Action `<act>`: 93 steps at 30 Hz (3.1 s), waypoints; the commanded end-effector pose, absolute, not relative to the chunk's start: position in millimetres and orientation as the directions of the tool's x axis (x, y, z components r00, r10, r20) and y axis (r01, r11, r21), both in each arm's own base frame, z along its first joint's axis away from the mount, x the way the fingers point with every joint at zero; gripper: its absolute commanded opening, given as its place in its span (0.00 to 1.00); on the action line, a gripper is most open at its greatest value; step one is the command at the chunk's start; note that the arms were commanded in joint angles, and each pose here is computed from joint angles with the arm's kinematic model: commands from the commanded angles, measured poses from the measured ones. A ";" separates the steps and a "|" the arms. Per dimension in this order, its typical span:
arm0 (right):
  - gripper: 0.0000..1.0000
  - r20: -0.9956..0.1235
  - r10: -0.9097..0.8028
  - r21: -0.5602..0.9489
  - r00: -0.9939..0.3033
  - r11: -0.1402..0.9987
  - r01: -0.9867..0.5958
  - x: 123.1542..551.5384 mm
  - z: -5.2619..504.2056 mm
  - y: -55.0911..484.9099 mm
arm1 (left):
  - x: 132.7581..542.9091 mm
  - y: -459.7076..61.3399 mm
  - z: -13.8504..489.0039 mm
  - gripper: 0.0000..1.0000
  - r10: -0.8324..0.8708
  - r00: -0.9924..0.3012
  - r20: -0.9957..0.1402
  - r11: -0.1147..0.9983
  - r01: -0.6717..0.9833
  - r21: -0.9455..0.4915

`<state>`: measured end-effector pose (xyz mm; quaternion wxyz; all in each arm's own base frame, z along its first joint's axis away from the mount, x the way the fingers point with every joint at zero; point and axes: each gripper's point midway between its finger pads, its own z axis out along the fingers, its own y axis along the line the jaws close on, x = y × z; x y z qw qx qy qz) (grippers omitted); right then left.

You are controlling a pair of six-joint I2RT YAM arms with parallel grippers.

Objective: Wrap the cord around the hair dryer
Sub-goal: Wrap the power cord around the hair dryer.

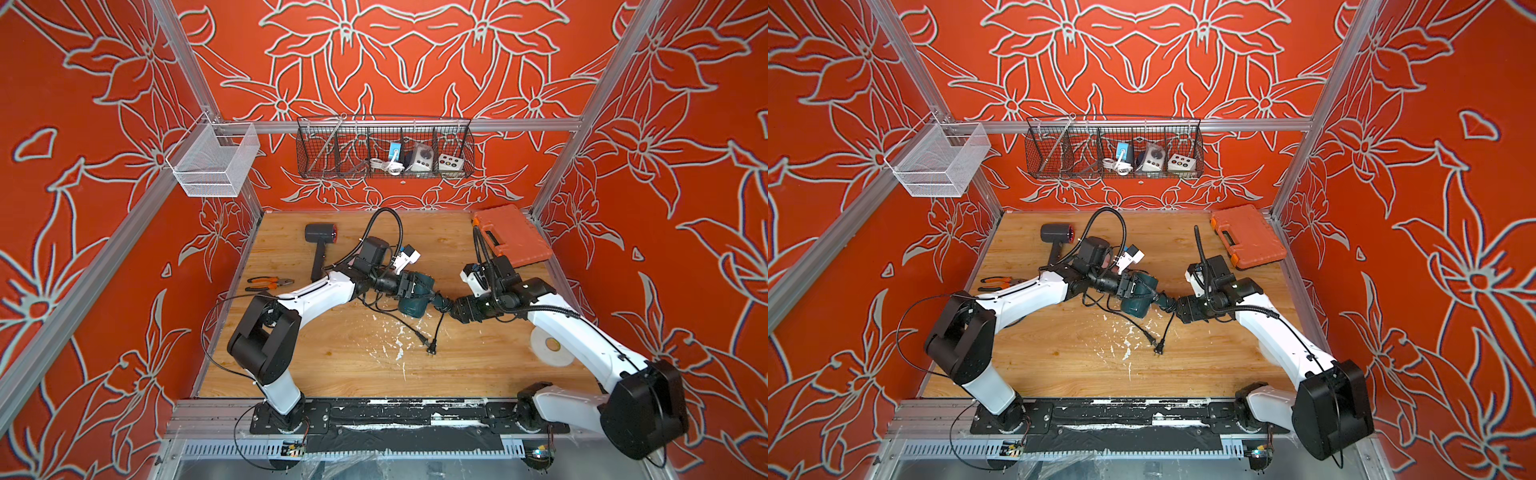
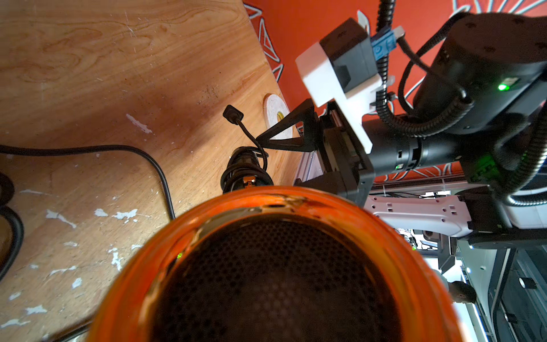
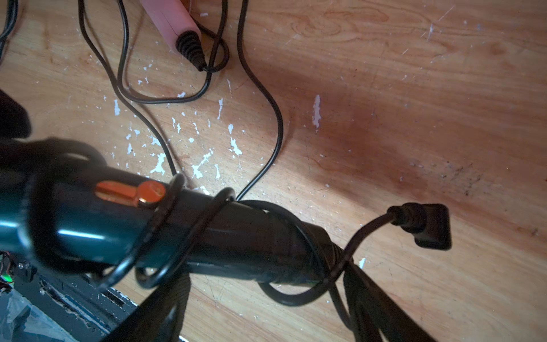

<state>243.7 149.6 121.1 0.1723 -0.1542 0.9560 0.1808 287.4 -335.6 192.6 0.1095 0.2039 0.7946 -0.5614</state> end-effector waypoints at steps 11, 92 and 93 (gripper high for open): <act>0.85 -0.409 -0.287 0.367 -0.866 0.817 -0.444 248.0 111.3 170.8 | 274.1 -341.6 239.1 0.00 0.227 -0.835 -0.502 0.124 0.536 -0.835; 0.01 -0.768 -0.384 0.249 -0.512 0.558 -0.792 244.9 145.1 234.3 | 219.8 -360.7 260.3 0.00 0.460 -0.750 -0.475 -0.078 0.498 -0.863; 0.00 -0.767 -0.381 0.245 -0.516 0.570 -0.785 246.0 145.3 232.5 | 220.2 -360.9 259.6 0.00 0.460 -0.752 -0.472 -0.075 0.497 -0.865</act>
